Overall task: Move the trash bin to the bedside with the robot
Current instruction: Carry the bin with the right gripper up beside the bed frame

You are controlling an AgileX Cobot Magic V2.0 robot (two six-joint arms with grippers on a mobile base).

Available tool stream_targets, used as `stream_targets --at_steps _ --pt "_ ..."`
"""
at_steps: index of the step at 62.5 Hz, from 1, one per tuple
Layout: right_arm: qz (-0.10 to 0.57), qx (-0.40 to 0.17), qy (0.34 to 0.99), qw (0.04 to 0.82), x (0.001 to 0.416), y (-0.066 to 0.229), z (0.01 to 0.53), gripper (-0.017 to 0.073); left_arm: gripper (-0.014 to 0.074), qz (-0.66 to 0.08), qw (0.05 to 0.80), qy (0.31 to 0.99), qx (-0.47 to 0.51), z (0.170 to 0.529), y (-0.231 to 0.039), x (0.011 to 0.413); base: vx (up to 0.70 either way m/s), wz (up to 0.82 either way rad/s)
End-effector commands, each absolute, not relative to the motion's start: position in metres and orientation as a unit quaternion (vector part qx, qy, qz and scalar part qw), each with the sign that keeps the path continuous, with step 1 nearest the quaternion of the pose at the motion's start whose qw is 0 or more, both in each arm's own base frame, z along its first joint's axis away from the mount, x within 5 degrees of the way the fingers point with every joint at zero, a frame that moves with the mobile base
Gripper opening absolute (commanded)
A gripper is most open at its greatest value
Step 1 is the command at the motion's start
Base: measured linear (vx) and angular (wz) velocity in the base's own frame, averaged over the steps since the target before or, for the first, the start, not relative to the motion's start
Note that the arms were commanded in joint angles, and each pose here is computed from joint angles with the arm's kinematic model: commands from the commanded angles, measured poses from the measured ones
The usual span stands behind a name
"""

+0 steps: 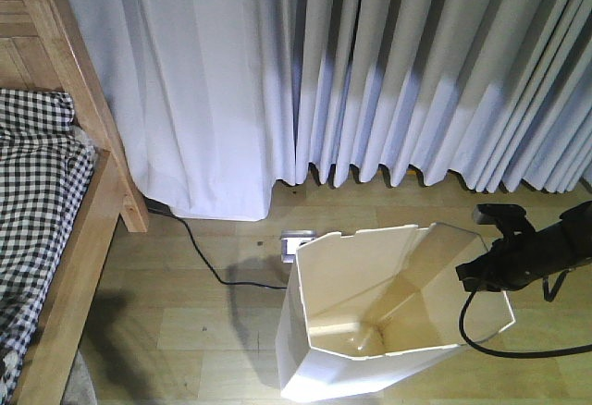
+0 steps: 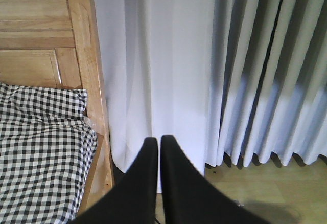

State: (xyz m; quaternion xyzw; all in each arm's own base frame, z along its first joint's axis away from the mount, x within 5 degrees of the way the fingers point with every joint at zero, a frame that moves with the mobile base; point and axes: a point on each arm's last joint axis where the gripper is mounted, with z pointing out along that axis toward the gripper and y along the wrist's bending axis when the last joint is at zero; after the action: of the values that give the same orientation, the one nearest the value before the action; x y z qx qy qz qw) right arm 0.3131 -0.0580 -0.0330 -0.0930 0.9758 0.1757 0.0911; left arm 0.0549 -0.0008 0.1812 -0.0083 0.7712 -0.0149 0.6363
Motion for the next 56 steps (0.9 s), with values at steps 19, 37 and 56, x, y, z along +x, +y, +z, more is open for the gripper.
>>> stream_targets --at_steps 19,37,56 --pt "0.252 -0.083 0.956 0.125 0.3242 -0.0484 -0.0012 -0.0005 -0.0006 -0.020 0.661 0.750 -0.009 0.1819 -0.0011 0.0555 0.09 0.01" --pt "0.252 -0.083 0.956 0.125 0.3242 -0.0484 -0.0012 -0.0005 -0.0006 -0.020 0.661 0.750 -0.009 0.1819 -0.0011 0.0555 0.07 0.01" --pt "0.252 -0.083 0.956 0.125 0.3242 -0.0484 -0.0012 -0.0005 -0.0006 -0.020 0.661 0.750 -0.009 0.1819 -0.0011 0.0555 0.06 0.02"
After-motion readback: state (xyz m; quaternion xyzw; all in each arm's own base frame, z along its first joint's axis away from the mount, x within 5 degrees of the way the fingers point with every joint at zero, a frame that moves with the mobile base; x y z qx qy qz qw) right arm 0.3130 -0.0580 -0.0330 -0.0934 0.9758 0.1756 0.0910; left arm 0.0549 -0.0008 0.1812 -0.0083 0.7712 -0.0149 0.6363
